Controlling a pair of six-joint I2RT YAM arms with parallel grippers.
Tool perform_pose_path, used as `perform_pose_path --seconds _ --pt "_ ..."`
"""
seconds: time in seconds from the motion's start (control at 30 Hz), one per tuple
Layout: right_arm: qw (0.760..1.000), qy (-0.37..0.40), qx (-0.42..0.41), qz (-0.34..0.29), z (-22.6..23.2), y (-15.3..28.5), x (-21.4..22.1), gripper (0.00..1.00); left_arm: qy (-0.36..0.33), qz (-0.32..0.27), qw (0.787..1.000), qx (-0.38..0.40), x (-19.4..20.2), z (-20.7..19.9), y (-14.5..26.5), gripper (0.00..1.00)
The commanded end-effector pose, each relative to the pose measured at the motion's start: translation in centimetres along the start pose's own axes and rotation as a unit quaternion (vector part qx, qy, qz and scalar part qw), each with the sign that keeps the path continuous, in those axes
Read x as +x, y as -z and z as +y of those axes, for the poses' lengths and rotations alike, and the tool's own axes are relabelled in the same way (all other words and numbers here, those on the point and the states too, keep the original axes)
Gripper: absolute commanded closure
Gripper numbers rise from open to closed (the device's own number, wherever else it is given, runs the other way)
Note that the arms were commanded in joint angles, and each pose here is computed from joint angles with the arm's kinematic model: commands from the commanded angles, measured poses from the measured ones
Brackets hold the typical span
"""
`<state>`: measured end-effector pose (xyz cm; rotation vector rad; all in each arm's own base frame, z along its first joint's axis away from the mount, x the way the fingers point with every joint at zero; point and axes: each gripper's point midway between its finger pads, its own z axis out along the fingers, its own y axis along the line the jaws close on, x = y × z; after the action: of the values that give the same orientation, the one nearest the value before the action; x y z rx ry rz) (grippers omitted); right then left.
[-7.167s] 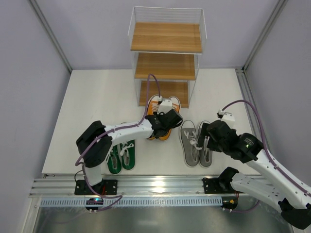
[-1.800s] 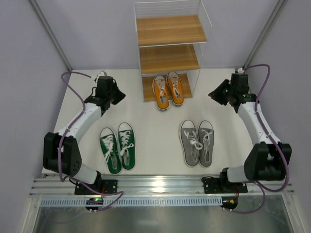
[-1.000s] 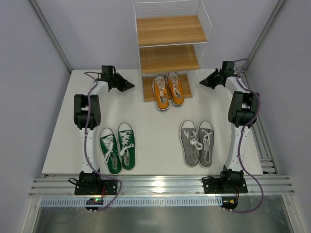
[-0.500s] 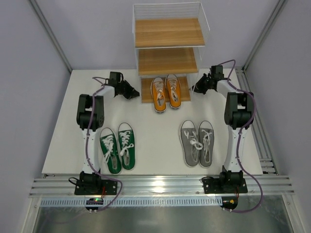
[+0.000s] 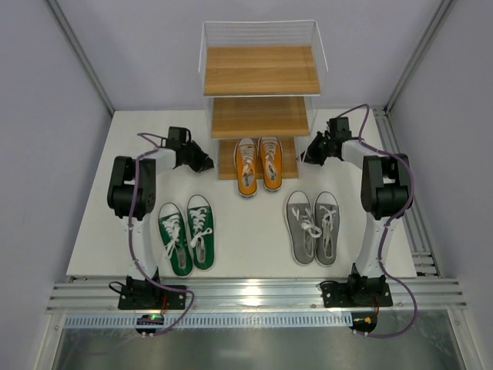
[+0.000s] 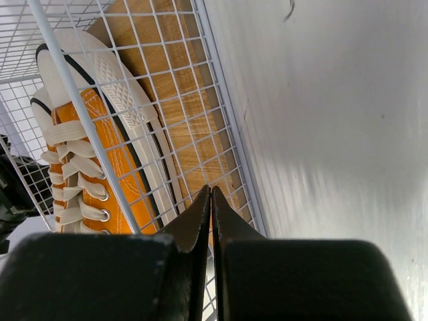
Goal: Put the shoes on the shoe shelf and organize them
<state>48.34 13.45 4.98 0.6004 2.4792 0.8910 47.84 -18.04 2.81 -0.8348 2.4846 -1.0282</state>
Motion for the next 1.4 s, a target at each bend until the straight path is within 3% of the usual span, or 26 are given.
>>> perform_pose_path --seconds 0.0,0.23,0.43,0.57,0.67,0.77,0.9,0.93,1.13,1.23,1.3,1.33,1.37 --pt "0.996 0.026 -0.039 0.071 3.7 0.7 6.2 0.96 -0.038 0.055 0.998 -0.015 4.8 -0.4 0.6 1.0" --pt "0.999 -0.038 0.01 -0.025 3.1 1.9 0.7 0.96 -0.031 -0.001 0.999 -0.025 -1.0 -2.1 1.5 1.0" --pt "0.992 -0.087 -0.051 -0.074 3.9 4.1 -4.8 0.96 -0.011 -0.052 0.999 -0.008 -5.7 -3.6 3.8 1.0" --pt "0.988 -0.085 -0.074 -0.104 3.6 7.6 -6.7 0.96 -0.01 -0.076 0.997 0.02 -6.7 -5.2 6.9 1.0" --pt "0.988 -0.082 -0.019 -0.127 0.1 10.0 -6.1 0.96 -0.032 -0.087 0.995 0.031 -5.5 -5.4 9.5 1.0" --pt "0.989 -0.05 0.04 -0.135 -2.3 13.1 -3.2 0.96 -0.04 -0.068 0.997 0.028 -2.6 -3.7 10.6 1.0" --pt "0.994 -0.014 0.048 -0.096 -3.2 14.7 4.4 0.96 -0.065 -0.034 0.996 0.048 2.6 -3.4 13.4 1.0" --pt "0.994 0.011 0.025 -0.104 -1.5 16.1 6.0 0.96 -0.062 -0.011 0.997 0.035 4.8 -1.9 13.3 1.0" --pt "0.993 0.055 0.032 -0.1 -1.8 19.8 13.8 0.96 -0.1 -0.005 0.994 0.035 9.6 -0.4 17.1 1.0" --pt "0.988 0.065 0.101 -0.093 -3.7 21.6 15.8 0.95 -0.137 -0.016 0.99 0.005 10.9 1.1 19.4 1.0" --pt "0.981 0.068 0.166 -0.069 -5.7 22.8 17.6 0.79 -0.147 -0.02 0.989 -0.024 11.5 2.2 20.6 0.9" --pt "0.976 0.073 0.193 -0.07 -6.4 23.4 17.8 0.63 -0.162 -0.028 0.986 -0.022 11.7 2.0 21.5 0.73" --pt "0.971 0.073 0.222 -0.049 -7.3 24.3 19.1 0.54 -0.163 -0.028 0.986 -0.026 12.0 2.2 21.8 0.63"
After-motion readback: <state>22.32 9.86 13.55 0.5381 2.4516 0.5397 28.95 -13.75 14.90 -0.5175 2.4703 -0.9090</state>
